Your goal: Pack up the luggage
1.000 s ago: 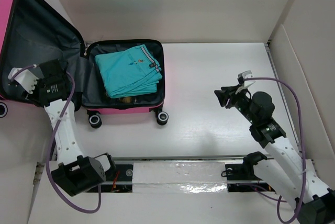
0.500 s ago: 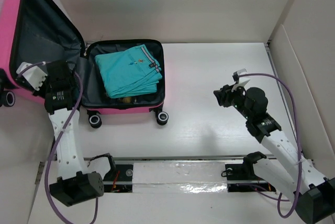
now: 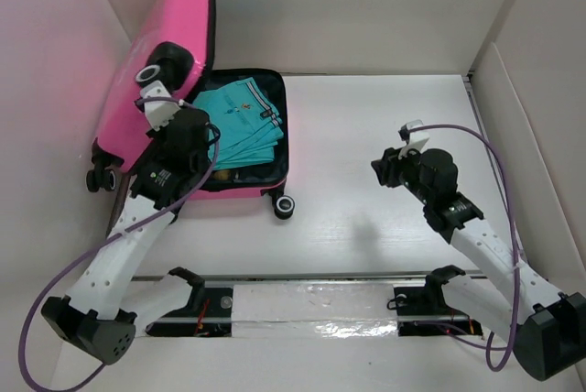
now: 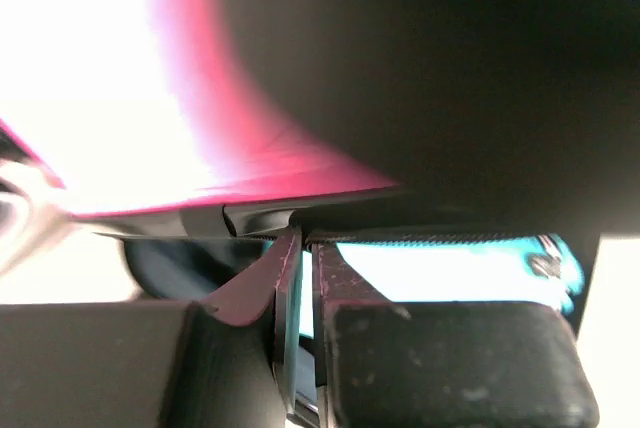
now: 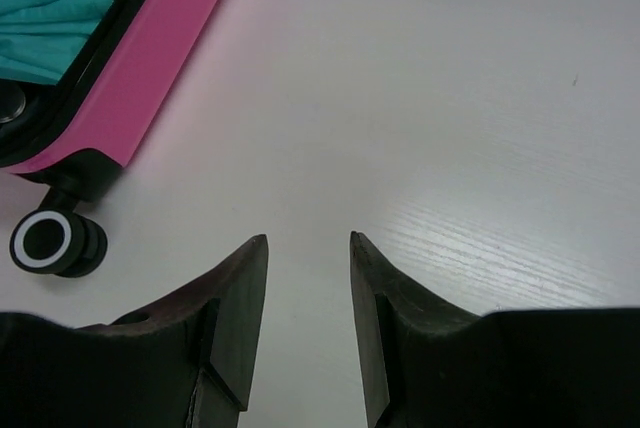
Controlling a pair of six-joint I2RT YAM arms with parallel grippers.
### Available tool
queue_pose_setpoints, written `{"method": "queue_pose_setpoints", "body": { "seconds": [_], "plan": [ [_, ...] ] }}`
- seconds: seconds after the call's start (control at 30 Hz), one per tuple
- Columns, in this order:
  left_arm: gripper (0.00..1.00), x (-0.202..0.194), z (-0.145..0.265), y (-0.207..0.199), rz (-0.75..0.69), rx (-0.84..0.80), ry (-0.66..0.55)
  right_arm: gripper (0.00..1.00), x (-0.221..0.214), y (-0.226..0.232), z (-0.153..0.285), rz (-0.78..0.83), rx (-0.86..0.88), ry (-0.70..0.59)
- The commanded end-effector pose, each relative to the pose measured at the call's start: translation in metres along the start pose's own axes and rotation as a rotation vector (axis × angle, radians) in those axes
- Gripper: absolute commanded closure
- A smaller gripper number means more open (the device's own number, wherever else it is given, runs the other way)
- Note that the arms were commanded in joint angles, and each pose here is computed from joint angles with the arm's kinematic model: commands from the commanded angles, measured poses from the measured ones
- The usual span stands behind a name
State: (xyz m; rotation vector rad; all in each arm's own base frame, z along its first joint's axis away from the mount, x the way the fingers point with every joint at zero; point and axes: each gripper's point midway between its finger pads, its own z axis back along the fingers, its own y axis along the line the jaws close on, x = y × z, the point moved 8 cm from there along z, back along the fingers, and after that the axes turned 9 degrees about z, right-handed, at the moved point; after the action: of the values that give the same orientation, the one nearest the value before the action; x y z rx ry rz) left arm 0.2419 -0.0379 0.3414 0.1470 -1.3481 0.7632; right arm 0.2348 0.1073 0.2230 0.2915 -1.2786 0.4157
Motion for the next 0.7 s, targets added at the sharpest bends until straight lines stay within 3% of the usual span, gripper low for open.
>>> {"method": "queue_pose_setpoints", "body": {
  "seconds": [0.0,0.37,0.57,0.6,0.67],
  "plan": [
    [1.0,-0.049,0.005,-0.025,0.046,-0.152,0.153,0.56,0.025,-0.001,-0.002,0.006,-0.023,-0.086],
    [1.0,-0.126,0.018,-0.002,0.021,-0.297,0.395,0.55,0.019,-0.002,-0.011,0.009,-0.047,-0.053],
    [1.0,-0.101,0.039,0.007,0.077,-0.414,0.367,0.58,0.014,0.003,-0.02,0.025,-0.059,-0.019],
    [0.93,-0.087,0.046,0.012,0.105,-0.44,0.335,0.6,0.014,0.005,-0.021,0.031,-0.052,-0.017],
    [0.75,-0.066,0.052,0.018,0.148,-0.432,0.266,0.77,0.014,0.008,-0.023,0.036,-0.051,-0.019]
  ]
}}
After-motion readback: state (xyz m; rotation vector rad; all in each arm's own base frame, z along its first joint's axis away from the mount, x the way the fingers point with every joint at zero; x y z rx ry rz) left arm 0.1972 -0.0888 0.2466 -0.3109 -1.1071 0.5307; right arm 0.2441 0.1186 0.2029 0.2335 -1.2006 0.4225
